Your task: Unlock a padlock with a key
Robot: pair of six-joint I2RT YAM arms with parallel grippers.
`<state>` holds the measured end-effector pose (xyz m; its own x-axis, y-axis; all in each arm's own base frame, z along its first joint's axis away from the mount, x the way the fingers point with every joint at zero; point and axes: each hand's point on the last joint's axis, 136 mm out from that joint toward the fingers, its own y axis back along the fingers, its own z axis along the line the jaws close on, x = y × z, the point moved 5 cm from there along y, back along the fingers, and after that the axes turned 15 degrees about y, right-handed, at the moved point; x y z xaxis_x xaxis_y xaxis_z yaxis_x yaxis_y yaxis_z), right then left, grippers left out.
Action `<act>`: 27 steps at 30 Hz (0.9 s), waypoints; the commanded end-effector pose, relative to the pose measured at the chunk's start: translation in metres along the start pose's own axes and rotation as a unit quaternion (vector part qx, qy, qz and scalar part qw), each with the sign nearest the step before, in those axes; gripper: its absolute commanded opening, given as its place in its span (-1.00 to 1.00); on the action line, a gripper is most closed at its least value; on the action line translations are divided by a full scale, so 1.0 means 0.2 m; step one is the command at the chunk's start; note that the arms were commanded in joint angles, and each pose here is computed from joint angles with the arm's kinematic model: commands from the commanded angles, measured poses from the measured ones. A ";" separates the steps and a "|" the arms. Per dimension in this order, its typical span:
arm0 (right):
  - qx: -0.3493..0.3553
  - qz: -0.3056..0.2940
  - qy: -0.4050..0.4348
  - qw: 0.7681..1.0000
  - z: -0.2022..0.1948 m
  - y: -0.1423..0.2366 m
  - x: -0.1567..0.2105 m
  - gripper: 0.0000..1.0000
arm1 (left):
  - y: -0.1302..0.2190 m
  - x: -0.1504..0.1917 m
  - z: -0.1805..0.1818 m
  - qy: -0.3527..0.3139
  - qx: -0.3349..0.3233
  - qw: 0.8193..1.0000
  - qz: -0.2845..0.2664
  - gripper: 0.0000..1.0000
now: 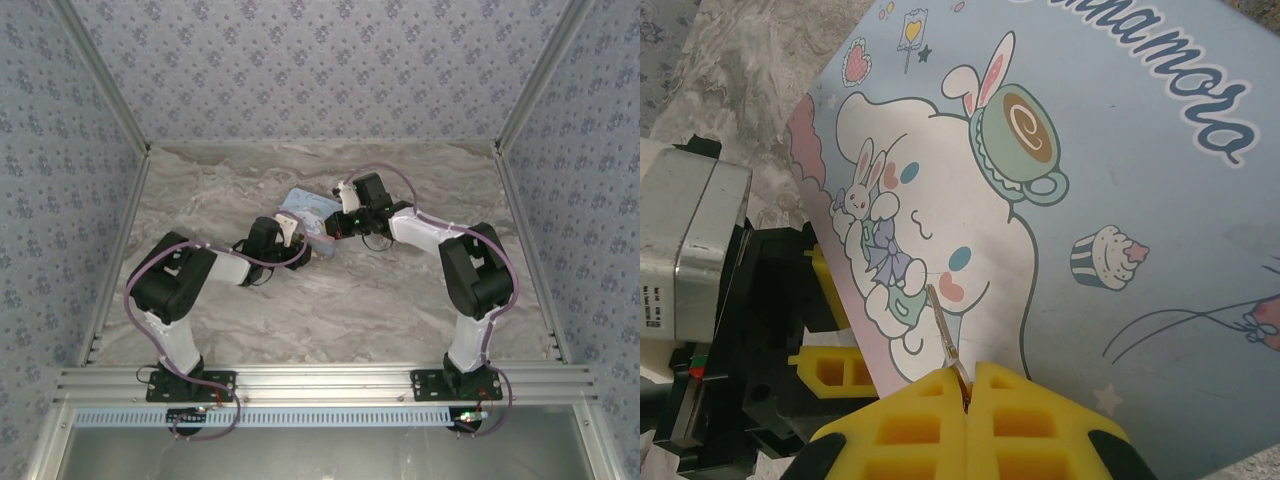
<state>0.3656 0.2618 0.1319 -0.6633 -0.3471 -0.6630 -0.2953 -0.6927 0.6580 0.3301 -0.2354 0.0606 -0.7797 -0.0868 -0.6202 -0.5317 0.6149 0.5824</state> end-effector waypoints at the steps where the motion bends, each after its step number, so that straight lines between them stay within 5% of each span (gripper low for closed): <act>1: 0.027 0.091 -0.036 0.995 -0.03 -0.04 0.22 -1.00 | -0.04 0.05 0.01 0.005 -0.009 1.000 0.024 -0.25; 15: 0.048 0.011 0.003 0.999 0.03 0.13 0.07 -1.00 | 0.05 -0.02 -0.12 0.041 0.024 0.998 0.048 -0.38; 27: 0.057 -0.010 0.054 0.997 0.12 0.29 0.28 -1.00 | 0.10 -0.07 -0.19 0.105 0.014 0.993 0.061 -0.44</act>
<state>0.3024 0.2186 0.1393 -0.6286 -0.3789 -0.6792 -0.3705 -0.6220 0.6898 0.3141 -0.2432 0.0755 -0.8957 -0.1374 -0.4229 -0.4111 0.6185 0.6697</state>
